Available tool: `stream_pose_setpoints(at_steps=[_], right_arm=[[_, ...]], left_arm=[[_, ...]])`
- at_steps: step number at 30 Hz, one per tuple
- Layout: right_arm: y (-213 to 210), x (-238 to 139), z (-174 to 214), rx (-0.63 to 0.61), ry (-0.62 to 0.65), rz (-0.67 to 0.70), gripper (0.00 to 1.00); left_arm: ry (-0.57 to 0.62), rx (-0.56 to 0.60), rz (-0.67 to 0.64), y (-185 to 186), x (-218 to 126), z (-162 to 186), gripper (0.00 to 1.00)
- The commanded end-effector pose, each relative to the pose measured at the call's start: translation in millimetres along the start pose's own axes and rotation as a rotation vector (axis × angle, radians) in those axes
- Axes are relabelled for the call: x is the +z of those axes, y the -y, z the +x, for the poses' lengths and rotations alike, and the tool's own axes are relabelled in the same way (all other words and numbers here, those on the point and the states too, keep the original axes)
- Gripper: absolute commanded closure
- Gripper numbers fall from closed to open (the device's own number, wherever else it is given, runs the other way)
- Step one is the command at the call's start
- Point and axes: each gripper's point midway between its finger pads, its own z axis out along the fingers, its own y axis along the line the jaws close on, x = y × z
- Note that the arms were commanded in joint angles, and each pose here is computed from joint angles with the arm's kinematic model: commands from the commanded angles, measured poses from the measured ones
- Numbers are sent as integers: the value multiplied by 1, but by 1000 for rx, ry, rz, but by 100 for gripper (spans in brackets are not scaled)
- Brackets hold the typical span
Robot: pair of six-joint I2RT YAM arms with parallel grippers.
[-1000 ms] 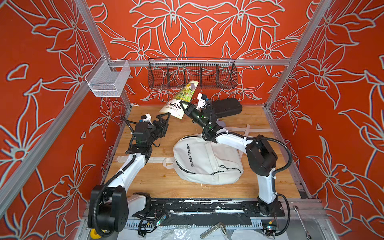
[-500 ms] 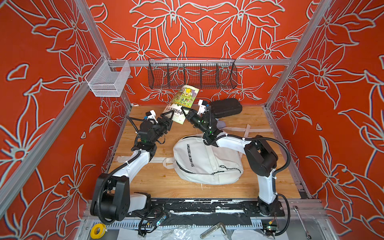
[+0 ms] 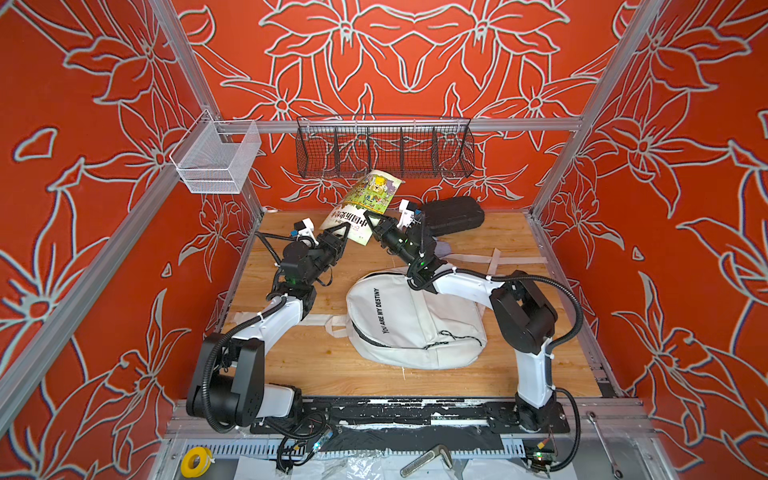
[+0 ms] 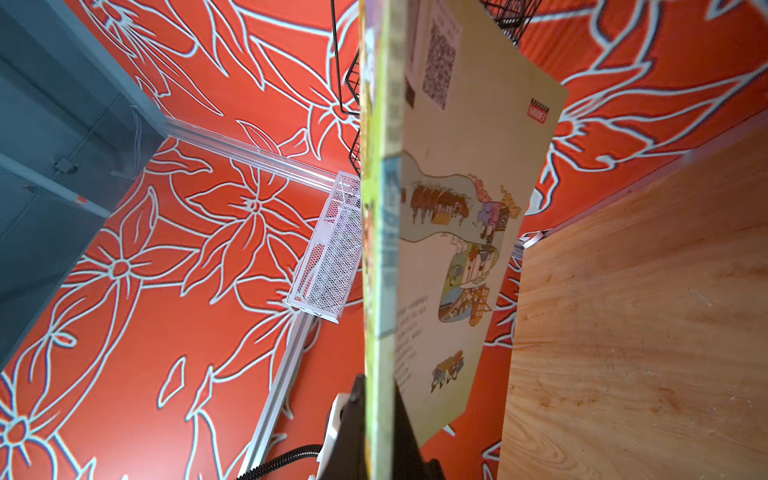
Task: Pack the student bag
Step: 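Raise the green picture book upright with both grippers above the table, then hold the book with the left gripper while the right gripper grasps the backpack opening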
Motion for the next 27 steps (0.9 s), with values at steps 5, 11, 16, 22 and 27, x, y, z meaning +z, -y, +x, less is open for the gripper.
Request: stream_pose_setpoints(at_steps=[5, 11, 16, 22, 27], right_arm=[[-16, -3, -1, 67, 9, -62, 100], [-9, -4, 2, 58, 3, -43, 100], [-3, -4, 9, 43, -23, -19, 100], [14, -13, 35, -170, -198, 106, 63], [42, -47, 70, -422, -462, 238, 46]], left_arm=[[8, 45, 110, 26, 6, -5, 57], [22, 53, 116, 29, 2, -6, 89], [27, 86, 102, 30, -3, -5, 100], [-7, 208, 22, 40, -14, -5, 100], [-83, 350, -98, 48, -34, -13, 100]])
